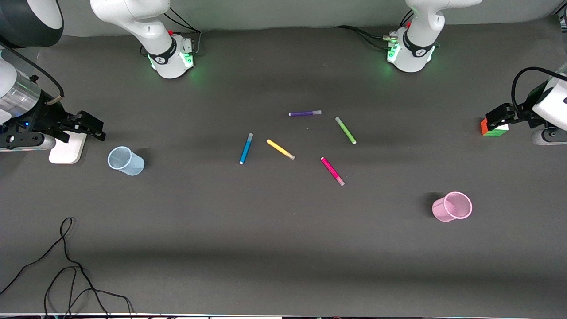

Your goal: Place pink and blue markers in matching cups

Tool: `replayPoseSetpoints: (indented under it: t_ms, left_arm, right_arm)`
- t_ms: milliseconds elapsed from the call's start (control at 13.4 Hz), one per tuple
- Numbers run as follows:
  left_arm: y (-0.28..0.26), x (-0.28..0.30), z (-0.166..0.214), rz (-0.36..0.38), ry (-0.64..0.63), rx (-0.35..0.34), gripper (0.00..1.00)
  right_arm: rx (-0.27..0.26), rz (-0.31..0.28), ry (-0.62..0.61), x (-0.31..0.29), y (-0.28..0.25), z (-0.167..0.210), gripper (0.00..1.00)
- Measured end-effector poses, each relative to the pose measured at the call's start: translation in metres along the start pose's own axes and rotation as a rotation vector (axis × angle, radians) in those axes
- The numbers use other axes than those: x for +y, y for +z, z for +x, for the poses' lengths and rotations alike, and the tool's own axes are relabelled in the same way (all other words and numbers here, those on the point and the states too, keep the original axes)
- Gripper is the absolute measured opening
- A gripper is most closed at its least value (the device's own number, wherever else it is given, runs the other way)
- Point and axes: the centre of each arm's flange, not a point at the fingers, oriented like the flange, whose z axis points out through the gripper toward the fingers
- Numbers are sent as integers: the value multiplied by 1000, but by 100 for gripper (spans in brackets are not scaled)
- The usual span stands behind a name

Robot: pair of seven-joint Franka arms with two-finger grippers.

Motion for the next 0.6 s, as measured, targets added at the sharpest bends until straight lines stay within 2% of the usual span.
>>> replayPoseSetpoints:
  t_ms: [599]
  left_arm:
    - [2, 2, 0, 0, 3, -5, 100]
  right_arm:
    - [-13, -1, 0, 0, 2, -1, 100]
